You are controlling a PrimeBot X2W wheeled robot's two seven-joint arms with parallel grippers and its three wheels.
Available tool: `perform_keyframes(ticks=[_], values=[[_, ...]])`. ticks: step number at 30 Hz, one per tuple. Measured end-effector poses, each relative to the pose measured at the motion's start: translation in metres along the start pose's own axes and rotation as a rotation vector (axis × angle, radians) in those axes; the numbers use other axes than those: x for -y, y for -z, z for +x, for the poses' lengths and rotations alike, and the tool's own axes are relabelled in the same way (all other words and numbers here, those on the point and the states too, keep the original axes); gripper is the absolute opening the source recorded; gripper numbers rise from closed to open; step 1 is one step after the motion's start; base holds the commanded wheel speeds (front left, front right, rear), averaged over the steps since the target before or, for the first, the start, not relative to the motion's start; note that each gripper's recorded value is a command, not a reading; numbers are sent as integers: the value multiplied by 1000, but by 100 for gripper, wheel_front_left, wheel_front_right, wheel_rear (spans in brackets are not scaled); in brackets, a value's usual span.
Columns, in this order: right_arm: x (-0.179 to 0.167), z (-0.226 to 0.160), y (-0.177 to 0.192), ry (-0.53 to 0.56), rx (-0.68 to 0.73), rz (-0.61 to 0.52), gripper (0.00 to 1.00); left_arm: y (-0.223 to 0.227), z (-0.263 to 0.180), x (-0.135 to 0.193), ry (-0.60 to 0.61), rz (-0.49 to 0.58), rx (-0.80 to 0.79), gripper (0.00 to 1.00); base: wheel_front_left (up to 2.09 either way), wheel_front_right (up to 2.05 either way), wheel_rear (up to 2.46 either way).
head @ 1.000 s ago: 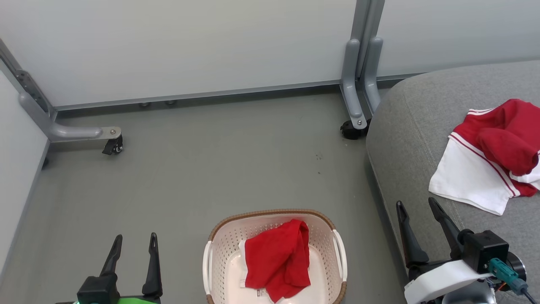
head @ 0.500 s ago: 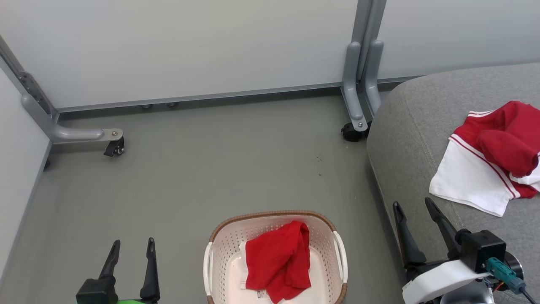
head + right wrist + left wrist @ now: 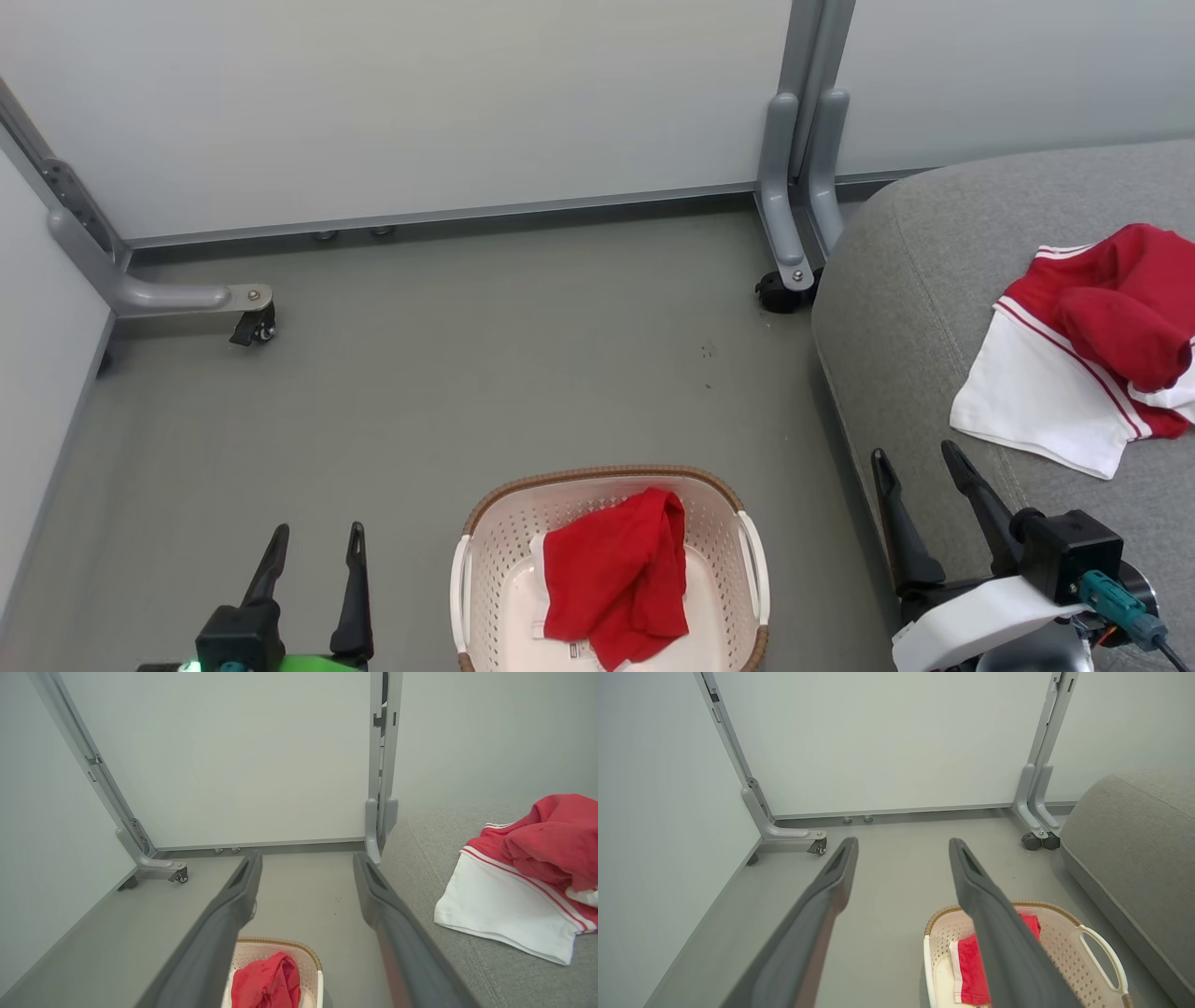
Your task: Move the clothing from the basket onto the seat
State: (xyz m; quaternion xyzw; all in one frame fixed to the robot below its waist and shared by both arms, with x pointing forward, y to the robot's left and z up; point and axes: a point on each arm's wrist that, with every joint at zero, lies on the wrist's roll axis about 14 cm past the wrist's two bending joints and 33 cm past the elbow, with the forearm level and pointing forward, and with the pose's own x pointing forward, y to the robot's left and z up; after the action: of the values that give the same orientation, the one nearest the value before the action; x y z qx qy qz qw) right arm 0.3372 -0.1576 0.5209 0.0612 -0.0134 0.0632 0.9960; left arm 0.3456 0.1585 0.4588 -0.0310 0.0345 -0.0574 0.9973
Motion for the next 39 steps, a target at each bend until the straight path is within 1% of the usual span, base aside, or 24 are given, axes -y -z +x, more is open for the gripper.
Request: perform_keyframes(ticks=[6, 10, 16, 22, 26, 32, 39], values=[[0, 3, 1, -1, -8, -6, 100, -1, 18, 23, 80, 17, -1, 100, 0, 0, 0], [2, 12, -3, 0, 2, -12, 100, 2, 38, 51, 175, 28, -19, 100, 0, 0, 0], [5, 36, -8, -1, 19, -28, 100, 18, 72, 91, 310, 28, -80, 100, 0, 0, 0], [11, 66, -3, -2, 32, -32, 100, 53, 98, 130, 443, 7, -186, 100, 0, 0, 0], [15, 84, 8, -1, 27, -28, 100, 85, 108, 148, 519, 13, -275, 100, 0, 0, 0], [24, 108, 40, 10, -11, -8, 100, 143, 121, 164, 609, 38, -422, 100, 0, 0, 0], [37, 125, 87, 30, -77, 15, 100, 204, 139, 174, 667, 56, -545, 100, 0, 0, 0]])
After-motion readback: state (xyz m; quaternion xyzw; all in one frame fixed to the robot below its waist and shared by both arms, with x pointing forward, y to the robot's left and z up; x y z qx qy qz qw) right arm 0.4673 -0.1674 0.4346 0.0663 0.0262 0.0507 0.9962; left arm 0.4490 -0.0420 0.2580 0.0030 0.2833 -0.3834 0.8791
